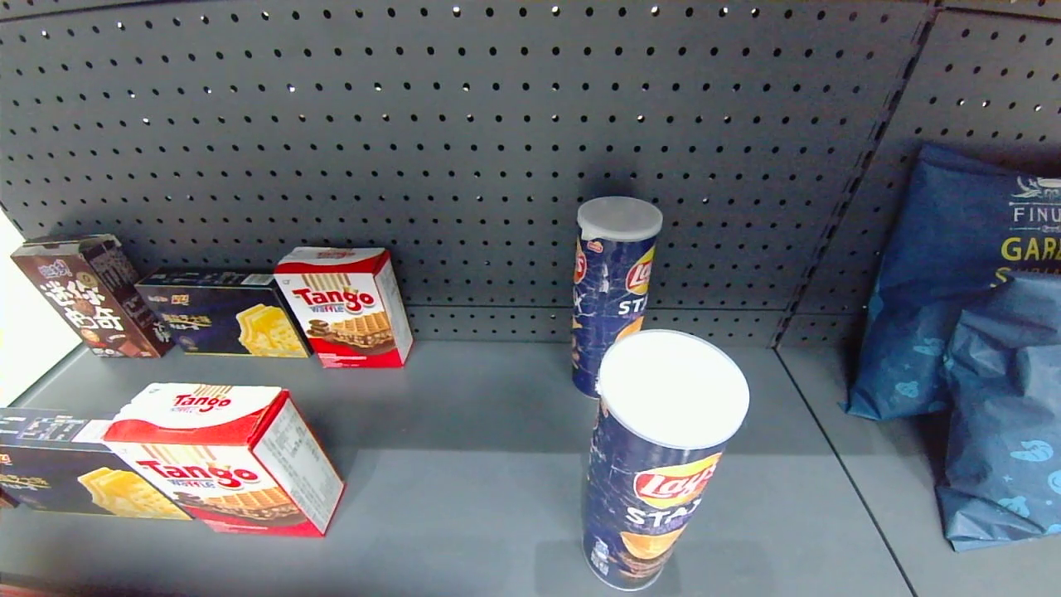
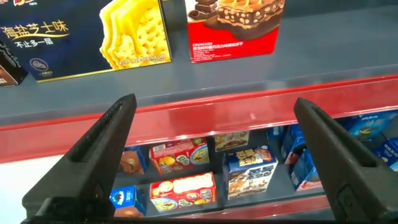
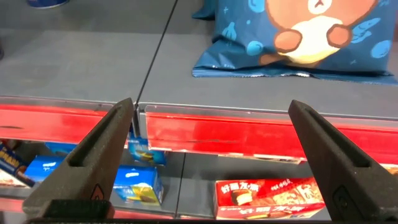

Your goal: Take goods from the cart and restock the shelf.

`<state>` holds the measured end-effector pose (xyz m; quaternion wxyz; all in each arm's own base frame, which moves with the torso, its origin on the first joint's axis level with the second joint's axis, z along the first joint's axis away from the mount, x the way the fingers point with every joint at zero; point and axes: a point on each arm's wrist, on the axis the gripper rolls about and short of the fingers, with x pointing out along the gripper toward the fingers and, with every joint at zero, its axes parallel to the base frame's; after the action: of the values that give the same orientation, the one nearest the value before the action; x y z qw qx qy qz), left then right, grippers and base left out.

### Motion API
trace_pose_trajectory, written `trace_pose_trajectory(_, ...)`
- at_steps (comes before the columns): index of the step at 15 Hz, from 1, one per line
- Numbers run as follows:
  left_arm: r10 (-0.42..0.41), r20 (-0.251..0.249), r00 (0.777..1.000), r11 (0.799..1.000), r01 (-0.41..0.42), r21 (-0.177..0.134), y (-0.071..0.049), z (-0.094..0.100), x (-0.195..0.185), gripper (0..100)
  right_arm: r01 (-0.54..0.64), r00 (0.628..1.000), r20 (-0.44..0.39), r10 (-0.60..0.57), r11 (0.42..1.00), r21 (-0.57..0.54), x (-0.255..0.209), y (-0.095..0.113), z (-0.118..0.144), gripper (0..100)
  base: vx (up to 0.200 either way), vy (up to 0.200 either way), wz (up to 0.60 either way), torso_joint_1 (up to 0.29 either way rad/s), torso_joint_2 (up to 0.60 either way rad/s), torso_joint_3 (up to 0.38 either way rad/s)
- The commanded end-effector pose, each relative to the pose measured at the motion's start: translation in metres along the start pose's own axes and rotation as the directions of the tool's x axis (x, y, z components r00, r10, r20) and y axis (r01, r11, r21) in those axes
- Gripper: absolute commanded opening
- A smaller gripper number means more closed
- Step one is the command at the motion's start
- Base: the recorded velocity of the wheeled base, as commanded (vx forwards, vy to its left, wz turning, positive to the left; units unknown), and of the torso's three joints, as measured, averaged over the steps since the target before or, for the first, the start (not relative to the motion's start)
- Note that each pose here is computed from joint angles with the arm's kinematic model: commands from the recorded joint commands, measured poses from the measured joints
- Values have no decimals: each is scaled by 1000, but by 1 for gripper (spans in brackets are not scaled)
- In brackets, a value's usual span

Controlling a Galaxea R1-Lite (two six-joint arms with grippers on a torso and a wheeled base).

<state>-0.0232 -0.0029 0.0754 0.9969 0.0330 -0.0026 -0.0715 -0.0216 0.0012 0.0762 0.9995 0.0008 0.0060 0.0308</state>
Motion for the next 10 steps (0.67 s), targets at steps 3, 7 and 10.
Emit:
trace_pose_trajectory(3,-3,0,1000,1000,3,-3,0,0,0,100,-3,1000,13,3,1000,-2,-1,0,-1,100,0,0,0,0,0,0)
trace_pose_trajectory(7,5,-2,1000,1000,-5,0,0,0,0,100,-1,1000,15,1,1000,-2,-1,0,0,100,0,0,0,0,0,0)
trace_pose_trajectory(10,23,-3,1000,1000,-23,-2,1,0,0,100,-1,1000,15,1,1000,-2,-1,0,0,100,-200,0,0,10,1,2)
